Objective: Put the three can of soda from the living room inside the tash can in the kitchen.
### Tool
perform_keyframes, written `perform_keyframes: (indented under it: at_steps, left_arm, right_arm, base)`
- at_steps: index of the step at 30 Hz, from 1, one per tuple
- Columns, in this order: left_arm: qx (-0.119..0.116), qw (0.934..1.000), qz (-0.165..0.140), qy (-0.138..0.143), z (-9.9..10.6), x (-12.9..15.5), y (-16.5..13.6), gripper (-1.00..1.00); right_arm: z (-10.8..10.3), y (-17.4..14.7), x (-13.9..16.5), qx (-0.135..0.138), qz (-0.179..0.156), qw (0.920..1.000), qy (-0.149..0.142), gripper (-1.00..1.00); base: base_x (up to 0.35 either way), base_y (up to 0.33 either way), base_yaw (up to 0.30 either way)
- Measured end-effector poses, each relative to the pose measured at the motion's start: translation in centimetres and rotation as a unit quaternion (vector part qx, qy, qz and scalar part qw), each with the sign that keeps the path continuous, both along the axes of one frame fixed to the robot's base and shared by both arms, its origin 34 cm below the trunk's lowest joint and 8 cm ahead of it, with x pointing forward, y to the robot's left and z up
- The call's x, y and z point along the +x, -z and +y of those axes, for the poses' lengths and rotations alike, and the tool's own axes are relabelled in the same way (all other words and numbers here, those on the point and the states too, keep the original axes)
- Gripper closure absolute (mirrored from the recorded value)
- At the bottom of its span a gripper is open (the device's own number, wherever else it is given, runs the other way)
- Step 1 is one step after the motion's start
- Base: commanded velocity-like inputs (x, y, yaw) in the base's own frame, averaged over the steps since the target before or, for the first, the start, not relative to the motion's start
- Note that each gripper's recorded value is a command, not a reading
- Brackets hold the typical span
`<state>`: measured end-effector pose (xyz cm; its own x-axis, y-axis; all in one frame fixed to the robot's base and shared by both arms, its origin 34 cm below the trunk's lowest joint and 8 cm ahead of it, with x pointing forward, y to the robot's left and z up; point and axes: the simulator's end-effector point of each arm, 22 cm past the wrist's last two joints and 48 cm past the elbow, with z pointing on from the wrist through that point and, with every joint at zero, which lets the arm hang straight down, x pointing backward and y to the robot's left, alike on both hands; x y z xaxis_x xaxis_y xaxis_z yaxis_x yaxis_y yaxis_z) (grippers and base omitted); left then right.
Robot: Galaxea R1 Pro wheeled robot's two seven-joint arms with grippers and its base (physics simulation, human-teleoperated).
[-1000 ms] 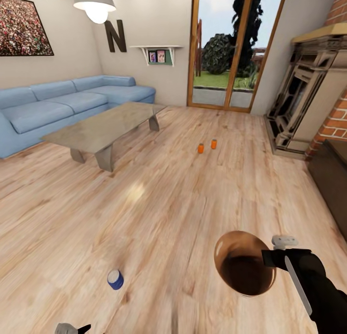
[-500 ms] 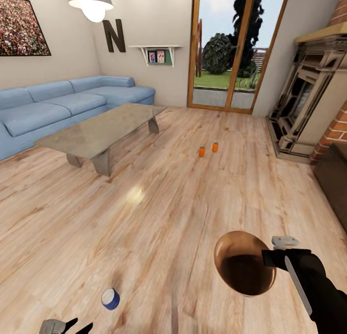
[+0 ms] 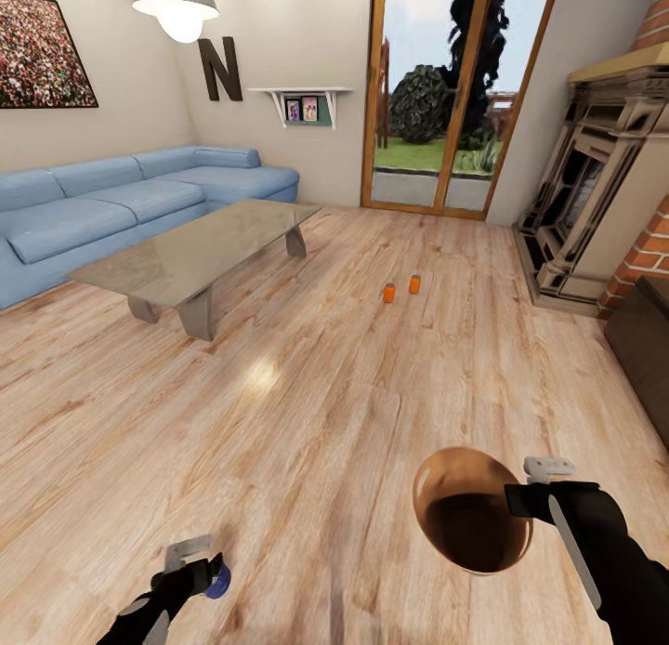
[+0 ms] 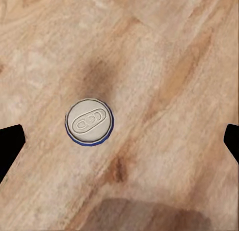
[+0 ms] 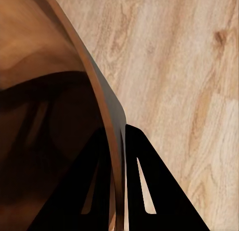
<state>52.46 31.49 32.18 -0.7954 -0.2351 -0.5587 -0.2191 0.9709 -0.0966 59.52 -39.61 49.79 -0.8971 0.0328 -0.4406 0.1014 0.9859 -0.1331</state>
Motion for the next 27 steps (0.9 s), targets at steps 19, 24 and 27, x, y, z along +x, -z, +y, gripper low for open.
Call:
perform_keyframes:
  at_steps: [19, 24, 27]
  left_arm:
    - [0.041, 0.9982, -0.038, -0.025, 2.0, 2.0, -1.1, -1.00]
    - [0.041, 0.9981, -0.038, -0.025, 2.0, 2.0, -1.1, -1.00]
    - [0.041, 0.9981, -0.038, -0.025, 2.0, 2.0, -1.1, -1.00]
  right_arm:
    - [0.4, 0.5, -0.2, 0.000, 0.007, 1.0000, -0.006, 1.00]
    - [0.5, 0.5, -0.2, 0.001, 0.007, 1.0000, -0.006, 1.00]
    - [0.5, 0.5, -0.2, 0.000, 0.007, 1.0000, -0.006, 1.00]
  base:
    - [0.124, 0.000, 0.000]
    - [0.183, 0.000, 0.000]
    - [0.057, 0.000, 0.000]
